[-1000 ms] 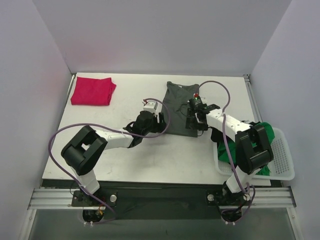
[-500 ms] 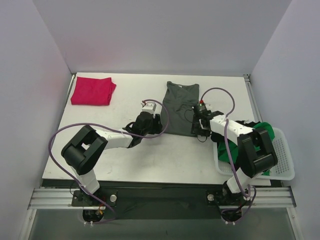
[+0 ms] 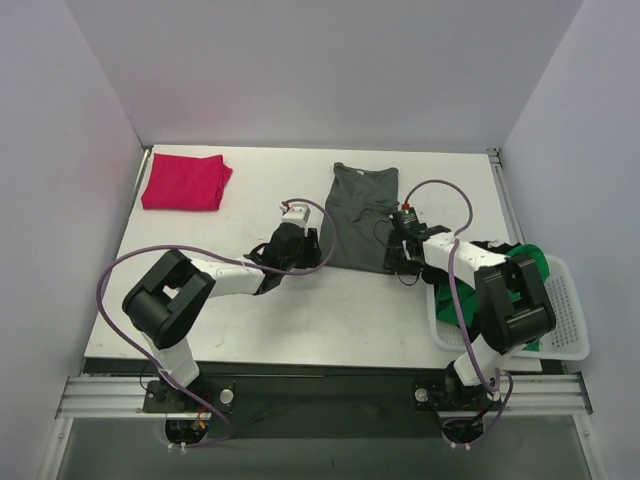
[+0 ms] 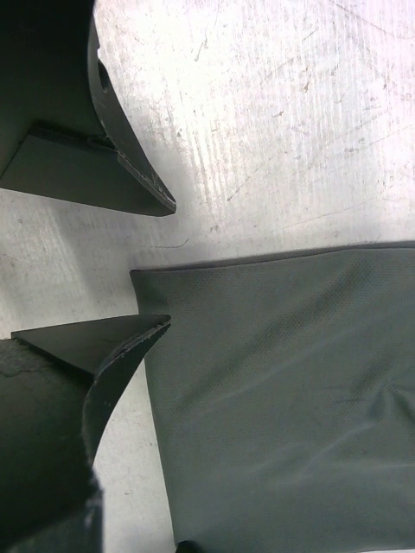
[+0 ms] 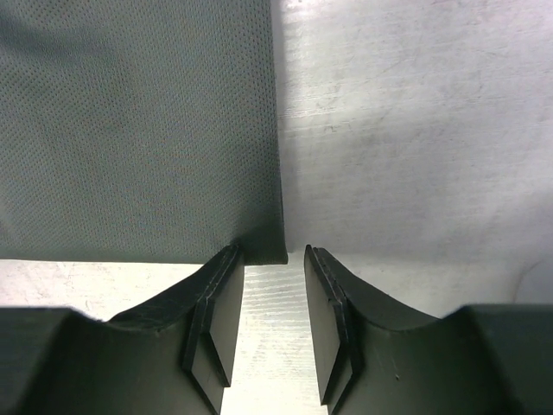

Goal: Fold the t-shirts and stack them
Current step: Grab one side of the 2/3 rectangular tshirt with both arms

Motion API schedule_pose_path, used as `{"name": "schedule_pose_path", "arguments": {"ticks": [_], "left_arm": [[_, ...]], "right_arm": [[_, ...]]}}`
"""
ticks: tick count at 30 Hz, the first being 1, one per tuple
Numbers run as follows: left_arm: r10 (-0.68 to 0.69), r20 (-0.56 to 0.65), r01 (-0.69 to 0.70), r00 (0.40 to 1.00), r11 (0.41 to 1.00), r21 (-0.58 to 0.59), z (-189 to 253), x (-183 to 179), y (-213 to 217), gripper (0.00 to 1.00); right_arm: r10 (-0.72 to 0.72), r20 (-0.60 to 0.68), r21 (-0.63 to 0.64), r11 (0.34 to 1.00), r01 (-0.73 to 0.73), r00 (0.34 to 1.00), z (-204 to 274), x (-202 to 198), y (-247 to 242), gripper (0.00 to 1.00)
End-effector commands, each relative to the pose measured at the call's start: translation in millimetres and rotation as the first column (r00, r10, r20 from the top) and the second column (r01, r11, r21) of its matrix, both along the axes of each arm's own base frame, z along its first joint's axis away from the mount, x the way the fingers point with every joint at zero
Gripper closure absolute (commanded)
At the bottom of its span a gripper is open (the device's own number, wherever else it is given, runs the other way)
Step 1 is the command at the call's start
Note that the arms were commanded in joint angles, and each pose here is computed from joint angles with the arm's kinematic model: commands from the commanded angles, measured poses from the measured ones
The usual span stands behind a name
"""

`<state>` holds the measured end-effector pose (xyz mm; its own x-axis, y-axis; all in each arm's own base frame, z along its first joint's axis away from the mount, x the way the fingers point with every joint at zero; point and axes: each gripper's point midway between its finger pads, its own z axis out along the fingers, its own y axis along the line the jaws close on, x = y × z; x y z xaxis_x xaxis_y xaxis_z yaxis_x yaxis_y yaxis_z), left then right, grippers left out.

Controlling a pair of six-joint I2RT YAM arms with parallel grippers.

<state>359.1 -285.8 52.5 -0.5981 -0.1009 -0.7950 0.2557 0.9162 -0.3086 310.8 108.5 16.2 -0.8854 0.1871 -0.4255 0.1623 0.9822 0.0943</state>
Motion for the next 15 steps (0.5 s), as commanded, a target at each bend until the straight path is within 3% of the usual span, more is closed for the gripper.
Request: {"name": "schedule_pose_path", "arguments": {"ticks": [1,7,11,15], "left_arm": [[0.016,0.020,-0.015,1.000,1.000,-0.025,11.9,4.2,1.5,0.40],[-0.011,0.005,0.012,1.000,1.000,-0.027,8.5,1.7,-2.9,0.41],[-0.026,-0.023,0.026,0.999,1.000,-0.018,0.4,-1.2,-4.8,0.41],[-0.020,-0.047,0.020,0.999,1.000,-0.003,-6.5,-1.7,-3.9,0.43]], "right_arm": [[0.005,-0.034,0.001,1.000,-0.005,0.999,-7.8,-7.4,-1.2,0.66],[0.012,-0.063,0.017,1.000,-0.011,0.998,-15.1,-14.8,1.4,0.76],[0.012,-0.066,0.016,1.000,-0.011,0.998,-16.3,-15.7,1.1,0.89],[0.011,-0.067,0.014,1.000,-0.010,0.998,-16.7,-16.5,0.5,0.90]]}}
